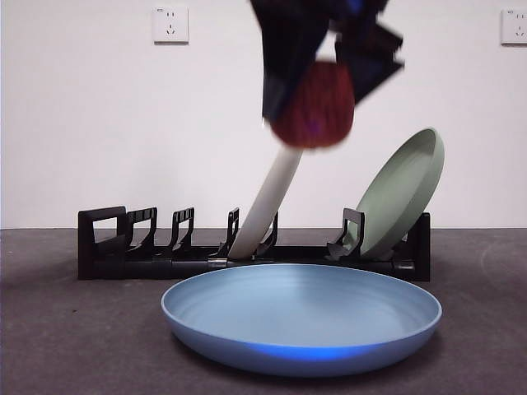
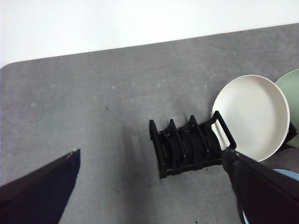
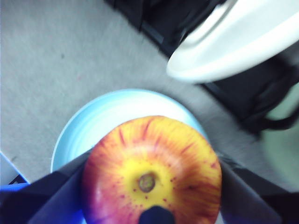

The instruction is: Take the blue plate from the plate rack,put the plate on the table,take the apple from the table,put the apple in the plate

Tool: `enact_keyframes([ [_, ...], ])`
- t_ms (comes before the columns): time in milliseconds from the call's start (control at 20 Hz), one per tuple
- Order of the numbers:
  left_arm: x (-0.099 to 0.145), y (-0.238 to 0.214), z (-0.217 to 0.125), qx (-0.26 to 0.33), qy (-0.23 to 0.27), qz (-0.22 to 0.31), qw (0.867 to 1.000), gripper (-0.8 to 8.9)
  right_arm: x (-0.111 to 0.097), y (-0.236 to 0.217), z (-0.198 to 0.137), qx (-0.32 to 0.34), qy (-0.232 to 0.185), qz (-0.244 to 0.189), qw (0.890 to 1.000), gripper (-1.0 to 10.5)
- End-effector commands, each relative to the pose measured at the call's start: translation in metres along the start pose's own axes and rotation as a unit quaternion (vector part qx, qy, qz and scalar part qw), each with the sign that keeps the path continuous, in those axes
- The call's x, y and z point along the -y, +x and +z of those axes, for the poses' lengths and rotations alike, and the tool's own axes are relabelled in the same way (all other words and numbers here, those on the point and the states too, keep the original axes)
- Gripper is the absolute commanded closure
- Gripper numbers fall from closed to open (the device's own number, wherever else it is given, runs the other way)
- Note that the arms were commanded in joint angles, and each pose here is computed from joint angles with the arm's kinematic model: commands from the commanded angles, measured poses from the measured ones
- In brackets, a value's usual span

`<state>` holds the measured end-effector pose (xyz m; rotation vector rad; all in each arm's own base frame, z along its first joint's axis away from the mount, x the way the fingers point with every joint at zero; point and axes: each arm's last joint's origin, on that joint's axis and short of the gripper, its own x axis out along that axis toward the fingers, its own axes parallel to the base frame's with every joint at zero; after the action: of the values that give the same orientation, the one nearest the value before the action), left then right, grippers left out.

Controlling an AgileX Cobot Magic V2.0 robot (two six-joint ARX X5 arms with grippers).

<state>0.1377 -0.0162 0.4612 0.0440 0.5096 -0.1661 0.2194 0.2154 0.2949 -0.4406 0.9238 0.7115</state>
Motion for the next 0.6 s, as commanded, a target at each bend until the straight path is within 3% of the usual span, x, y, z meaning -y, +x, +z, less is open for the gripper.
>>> enact_keyframes([
  [50, 0.000, 0.005, 0.001, -0.002, -0.005, -0.003, 1.000, 2.84, -0.003, 0.025, -0.016, -0.008, 0.025, 0.017, 1.000, 9.6],
  [300, 0.000, 0.005, 0.001, -0.003, -0.005, -0.003, 1.000, 2.84, -0.005, 0.059, -0.040, 0.001, 0.041, 0.027, 0.999, 9.6],
  [600, 0.001, 0.005, 0.001, -0.004, -0.005, -0.016, 1.000, 2.84, -0.007, 0.104, -0.051, -0.057, 0.041, 0.027, 0.997, 9.6],
])
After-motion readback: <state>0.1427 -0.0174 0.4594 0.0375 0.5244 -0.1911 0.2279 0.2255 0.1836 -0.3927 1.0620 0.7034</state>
